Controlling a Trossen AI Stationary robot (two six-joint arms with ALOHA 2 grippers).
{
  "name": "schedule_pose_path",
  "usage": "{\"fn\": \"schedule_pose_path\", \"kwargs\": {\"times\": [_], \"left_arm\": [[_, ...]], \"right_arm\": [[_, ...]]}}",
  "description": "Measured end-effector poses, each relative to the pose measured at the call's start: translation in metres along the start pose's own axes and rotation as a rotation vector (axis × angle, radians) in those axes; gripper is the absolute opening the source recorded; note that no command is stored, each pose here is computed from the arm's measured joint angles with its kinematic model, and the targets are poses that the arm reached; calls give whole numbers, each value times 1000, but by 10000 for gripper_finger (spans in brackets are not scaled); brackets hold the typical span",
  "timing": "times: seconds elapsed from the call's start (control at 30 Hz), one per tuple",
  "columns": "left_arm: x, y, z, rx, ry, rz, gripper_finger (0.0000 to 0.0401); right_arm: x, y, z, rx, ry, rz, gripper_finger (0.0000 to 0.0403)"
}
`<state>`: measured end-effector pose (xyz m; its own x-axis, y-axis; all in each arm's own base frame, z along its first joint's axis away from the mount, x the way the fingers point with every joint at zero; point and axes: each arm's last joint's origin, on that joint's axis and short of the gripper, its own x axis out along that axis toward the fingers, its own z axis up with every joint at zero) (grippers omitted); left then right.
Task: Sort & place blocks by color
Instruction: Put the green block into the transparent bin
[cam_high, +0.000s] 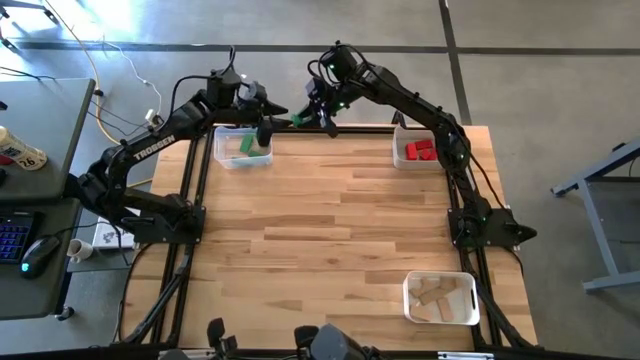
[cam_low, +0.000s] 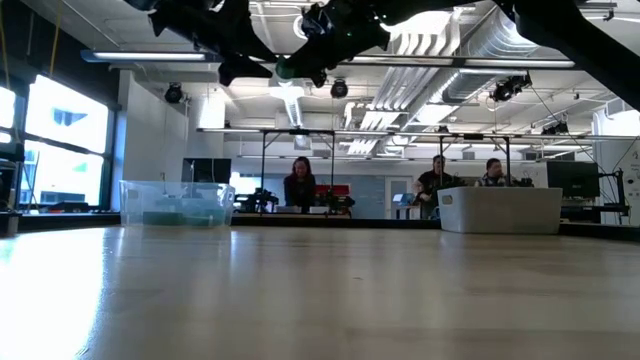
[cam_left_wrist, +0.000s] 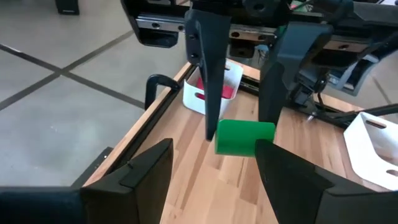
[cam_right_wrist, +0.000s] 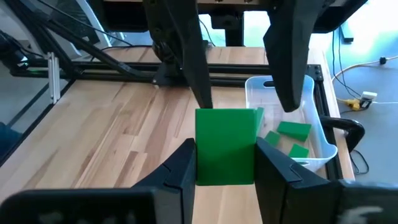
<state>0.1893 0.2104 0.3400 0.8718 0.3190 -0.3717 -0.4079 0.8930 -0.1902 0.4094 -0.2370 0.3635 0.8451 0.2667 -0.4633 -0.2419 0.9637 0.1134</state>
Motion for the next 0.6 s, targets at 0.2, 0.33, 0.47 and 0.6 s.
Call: {"fn": "schedule_pose_path", "kwargs": {"times": [0.2, 0.33, 0.47, 0.6], "left_arm": [[0, -4, 0, -1, 3, -111, 219], [0, -4, 0, -7, -2, -106, 219], [1, -4, 2, -34, -14, -60, 219], [1, -4, 2, -46, -17, -62, 218]], "right_arm": [[-1, -1, 1, -5, -7, -7, 95], [0, -1, 1, -6, -7, -5, 95], [4, 4, 2, -12, -7, 13, 95], [6, 6, 3, -13, -8, 28, 95]]}}
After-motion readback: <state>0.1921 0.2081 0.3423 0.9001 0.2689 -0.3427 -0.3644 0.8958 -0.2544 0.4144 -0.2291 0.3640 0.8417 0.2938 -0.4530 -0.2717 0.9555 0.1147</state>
